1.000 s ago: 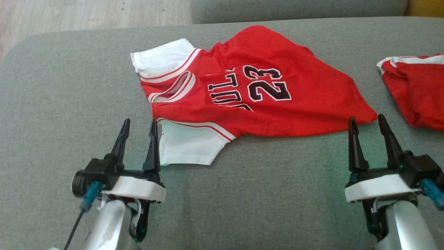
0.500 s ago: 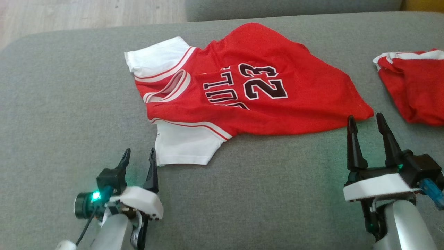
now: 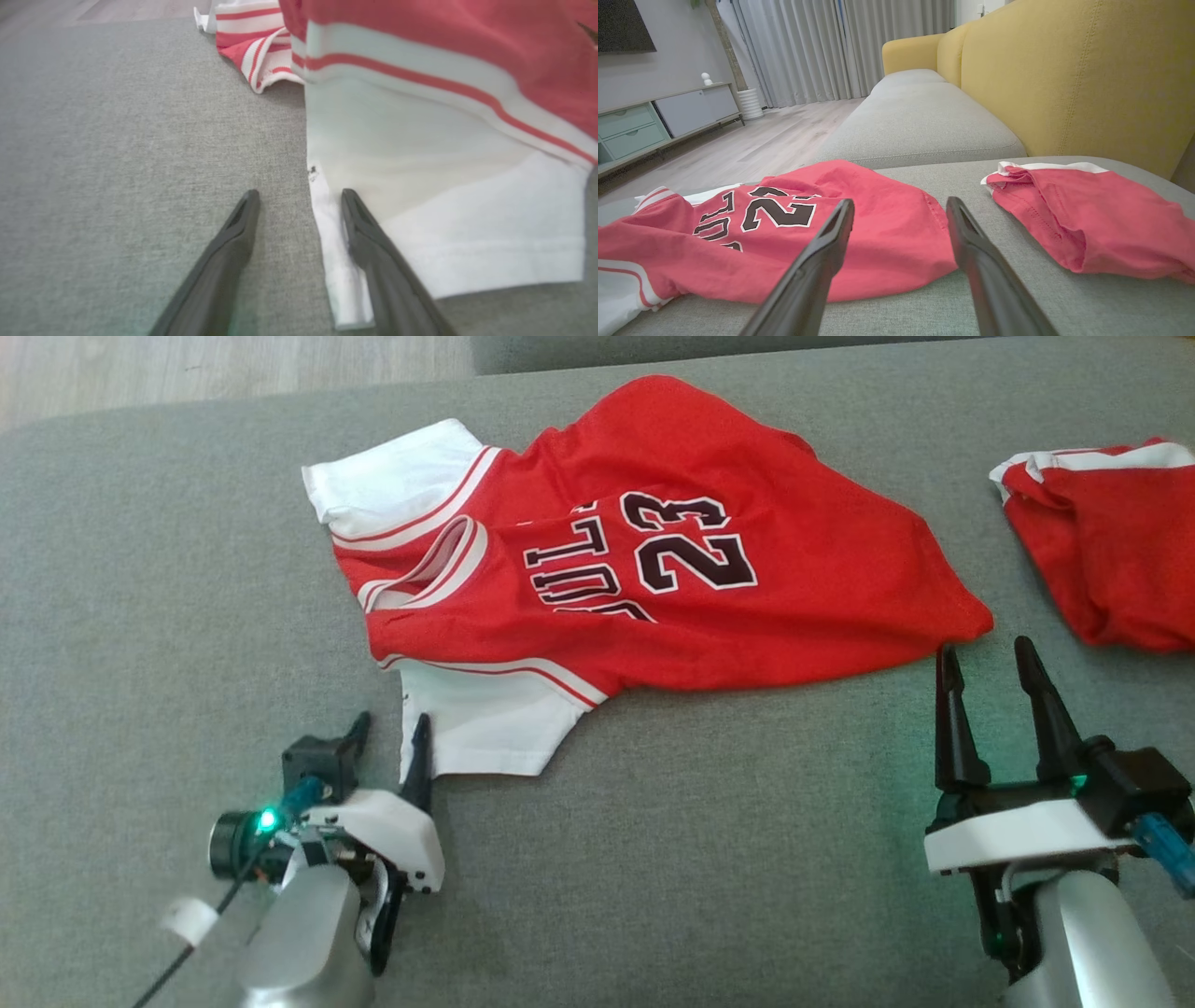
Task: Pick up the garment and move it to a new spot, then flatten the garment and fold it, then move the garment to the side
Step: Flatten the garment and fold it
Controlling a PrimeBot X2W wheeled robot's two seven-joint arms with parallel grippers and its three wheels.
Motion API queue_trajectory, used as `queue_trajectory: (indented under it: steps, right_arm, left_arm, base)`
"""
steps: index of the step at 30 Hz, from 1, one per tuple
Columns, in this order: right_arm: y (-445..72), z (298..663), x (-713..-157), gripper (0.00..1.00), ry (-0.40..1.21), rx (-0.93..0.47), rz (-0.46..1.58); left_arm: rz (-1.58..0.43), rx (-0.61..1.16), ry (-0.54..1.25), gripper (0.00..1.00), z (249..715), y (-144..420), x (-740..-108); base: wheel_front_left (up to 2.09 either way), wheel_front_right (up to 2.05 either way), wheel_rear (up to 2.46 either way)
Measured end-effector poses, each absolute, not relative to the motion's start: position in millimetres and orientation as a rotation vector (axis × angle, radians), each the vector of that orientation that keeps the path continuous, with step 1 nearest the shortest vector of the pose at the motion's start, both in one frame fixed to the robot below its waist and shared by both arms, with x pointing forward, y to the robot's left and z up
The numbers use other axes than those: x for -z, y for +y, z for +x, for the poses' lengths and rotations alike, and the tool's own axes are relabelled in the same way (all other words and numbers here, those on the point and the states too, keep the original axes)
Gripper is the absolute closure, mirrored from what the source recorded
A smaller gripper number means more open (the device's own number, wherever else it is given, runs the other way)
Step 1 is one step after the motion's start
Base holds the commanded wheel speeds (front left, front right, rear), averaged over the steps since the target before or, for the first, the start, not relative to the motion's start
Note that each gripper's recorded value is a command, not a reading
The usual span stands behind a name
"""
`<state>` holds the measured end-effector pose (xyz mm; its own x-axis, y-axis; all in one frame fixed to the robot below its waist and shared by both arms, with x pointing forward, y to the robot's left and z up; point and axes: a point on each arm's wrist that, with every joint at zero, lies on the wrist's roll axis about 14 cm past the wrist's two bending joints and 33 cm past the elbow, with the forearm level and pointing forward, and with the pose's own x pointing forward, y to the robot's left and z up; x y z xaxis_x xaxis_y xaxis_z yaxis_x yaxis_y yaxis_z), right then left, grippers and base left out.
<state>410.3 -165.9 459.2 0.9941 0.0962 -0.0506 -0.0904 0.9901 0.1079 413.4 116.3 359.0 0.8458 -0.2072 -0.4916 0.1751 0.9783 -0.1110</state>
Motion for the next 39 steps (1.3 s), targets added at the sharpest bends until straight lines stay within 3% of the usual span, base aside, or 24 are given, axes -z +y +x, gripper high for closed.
queue_trajectory:
  steps: [1,2,18,29,36,39]
  right_arm:
    - [-166.2,410.6,-459.2,0.00,0.055,-0.092,0.108]
    - [-166.3,411.0,-459.4,0.00,0.055,-0.092,0.108]
    - [-158.7,418.0,-465.9,0.00,0.036,-0.112,0.114]
    - [-148.2,419.9,-468.2,0.00,0.032,-0.141,0.117]
    - [-137.0,420.1,-463.8,0.00,0.047,-0.172,0.119]
    - [-133.0,419.7,-461.4,0.00,0.056,-0.183,0.120]
  left_arm:
    - [-0.068,0.215,0.530,0.80,414.0,113.7,-359.2]
    - [-0.073,0.228,0.532,1.00,413.9,110.9,-359.6]
    - [-0.141,0.225,0.447,1.00,406.6,113.3,-378.1]
    - [-0.157,-0.025,0.214,1.00,429.4,184.7,-429.6]
    - [-0.139,-0.125,0.267,1.00,407.2,213.9,-410.7]
    - [-0.138,-0.106,0.389,1.00,388.4,209.3,-385.2]
  base:
    - [0.00,0.00,0.00]
    - [0.00,0.00,0.00]
    - [0.00,0.00,0.00]
    - [0.00,0.00,0.00]
    - [0.00,0.00,0.00]
    - [0.00,0.00,0.00]
